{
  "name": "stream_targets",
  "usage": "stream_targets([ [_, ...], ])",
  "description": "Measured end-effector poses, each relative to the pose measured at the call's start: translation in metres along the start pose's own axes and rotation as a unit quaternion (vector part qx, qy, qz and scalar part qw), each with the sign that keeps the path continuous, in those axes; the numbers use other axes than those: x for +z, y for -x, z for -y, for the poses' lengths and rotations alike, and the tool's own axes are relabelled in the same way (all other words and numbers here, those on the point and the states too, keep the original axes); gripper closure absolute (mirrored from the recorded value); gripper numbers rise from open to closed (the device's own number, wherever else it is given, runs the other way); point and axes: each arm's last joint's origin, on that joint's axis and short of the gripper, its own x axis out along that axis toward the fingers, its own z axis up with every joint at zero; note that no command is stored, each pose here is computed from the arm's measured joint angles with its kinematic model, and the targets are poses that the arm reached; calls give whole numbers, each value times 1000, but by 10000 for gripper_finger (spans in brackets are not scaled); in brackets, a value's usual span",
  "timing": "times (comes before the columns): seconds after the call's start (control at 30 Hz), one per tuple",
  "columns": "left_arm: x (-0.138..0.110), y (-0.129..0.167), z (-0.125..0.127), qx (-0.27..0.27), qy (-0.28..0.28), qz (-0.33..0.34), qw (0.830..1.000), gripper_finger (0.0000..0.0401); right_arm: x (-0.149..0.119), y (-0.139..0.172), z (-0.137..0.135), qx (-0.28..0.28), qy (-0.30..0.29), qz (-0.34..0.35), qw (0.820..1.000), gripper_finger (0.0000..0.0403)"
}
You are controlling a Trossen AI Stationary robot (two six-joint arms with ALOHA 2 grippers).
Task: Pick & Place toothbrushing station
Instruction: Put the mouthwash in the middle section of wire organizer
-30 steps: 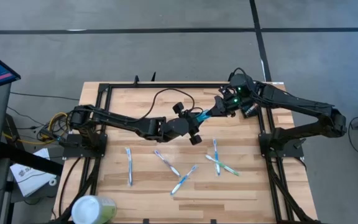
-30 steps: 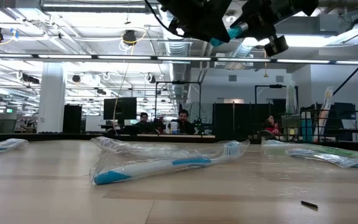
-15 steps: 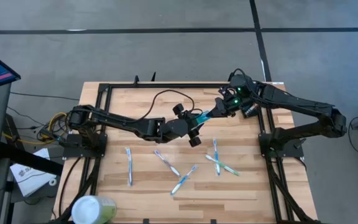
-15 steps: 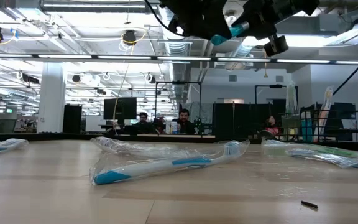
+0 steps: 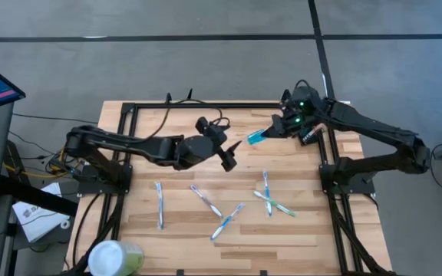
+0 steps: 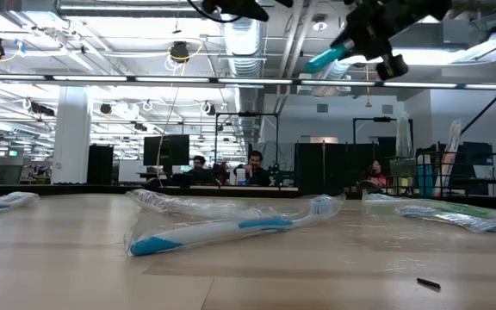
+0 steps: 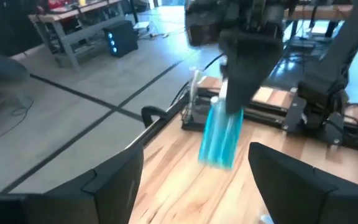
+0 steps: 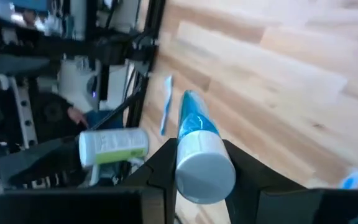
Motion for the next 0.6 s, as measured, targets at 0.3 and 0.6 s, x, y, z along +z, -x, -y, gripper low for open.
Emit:
stream_targets([
  [0.3, -7, -1, -2, -15, -14, -19, 1000, 140, 11, 51, 21, -31, -30, 91, 995, 317],
  [0.6, -38, 0, -2, -89, -20, -68, 994, 159, 7, 96, 40, -85, -93, 210, 970, 317],
])
